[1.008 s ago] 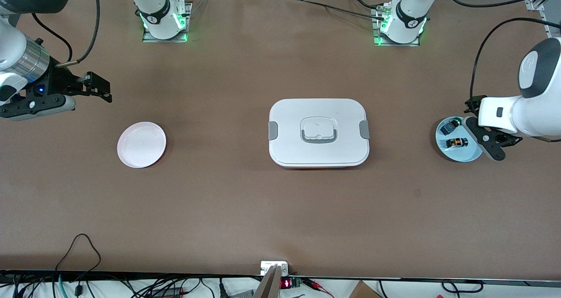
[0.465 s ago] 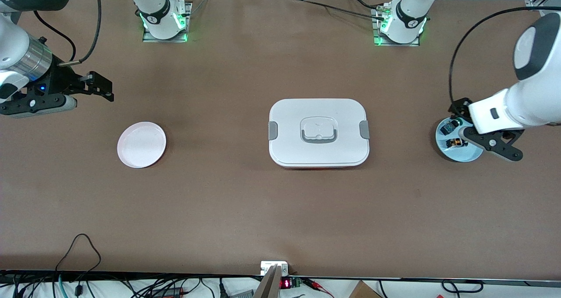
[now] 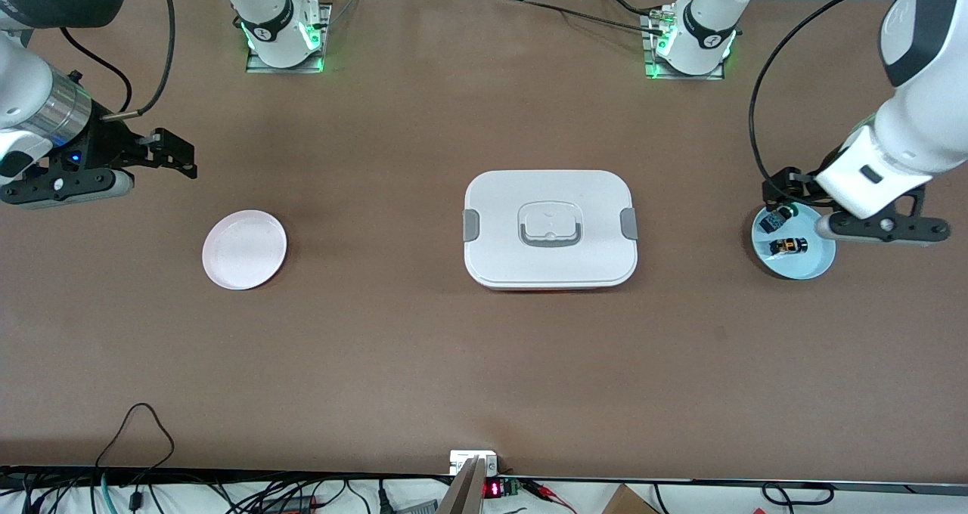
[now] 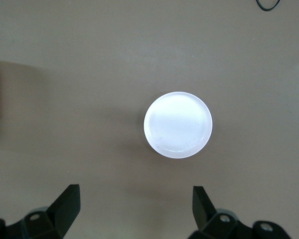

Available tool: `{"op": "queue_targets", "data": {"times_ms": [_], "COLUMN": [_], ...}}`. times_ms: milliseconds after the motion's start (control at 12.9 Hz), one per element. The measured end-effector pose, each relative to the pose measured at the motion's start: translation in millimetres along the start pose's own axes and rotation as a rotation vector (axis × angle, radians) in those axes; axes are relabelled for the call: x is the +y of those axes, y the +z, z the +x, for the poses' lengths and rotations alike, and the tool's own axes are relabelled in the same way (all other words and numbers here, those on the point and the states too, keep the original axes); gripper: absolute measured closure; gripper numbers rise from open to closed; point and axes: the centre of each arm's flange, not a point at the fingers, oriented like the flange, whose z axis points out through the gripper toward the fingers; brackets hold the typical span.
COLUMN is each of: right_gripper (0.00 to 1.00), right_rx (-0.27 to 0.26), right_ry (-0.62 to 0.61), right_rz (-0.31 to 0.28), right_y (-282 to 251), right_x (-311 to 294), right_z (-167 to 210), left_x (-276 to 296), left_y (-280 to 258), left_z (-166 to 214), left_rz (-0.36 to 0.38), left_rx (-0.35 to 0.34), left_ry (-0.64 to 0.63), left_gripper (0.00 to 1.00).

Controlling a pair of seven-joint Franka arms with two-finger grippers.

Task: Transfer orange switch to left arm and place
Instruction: 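Open the left gripper and raise it away from the dish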

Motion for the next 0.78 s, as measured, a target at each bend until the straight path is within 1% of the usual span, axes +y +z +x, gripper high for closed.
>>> {"op": "queue_targets", "data": {"times_ms": [155, 310, 465, 620, 776], "right_gripper": [0.00, 0.00, 0.00, 0.00, 0.00], "right_rx": [-0.003, -0.005, -0.003, -0.002, 0.000], "right_ry": [0.000, 0.000, 0.000, -0.003, -0.005], "right_rz": [0.001, 0.001, -0.003, -0.023, -0.028], "right_y": [1.7, 3.5, 4.7, 4.5, 4.3], "right_x": [-0.1, 0.6, 1.3, 2.5, 2.3], "right_z": [0.8, 1.7, 2.9, 3.3, 3.5], "left_x": [-22.1, -24.5, -22.8, -24.5, -25.4], "left_y": [-3.3, -8.2, -5.9, -1.0, 1.3], "left_z": [-17.2, -35.5, -46.4, -49.9, -52.3], "left_rz": [-0.019, -0.016, -0.015, -0.014, -0.013], "left_rx": [0.047, 0.055, 0.033, 0.001, -0.021], "left_ry": [-0.045, -0.026, -0.011, -0.013, -0.028], "left_gripper": [0.00, 0.00, 0.00, 0.00, 0.00]}}
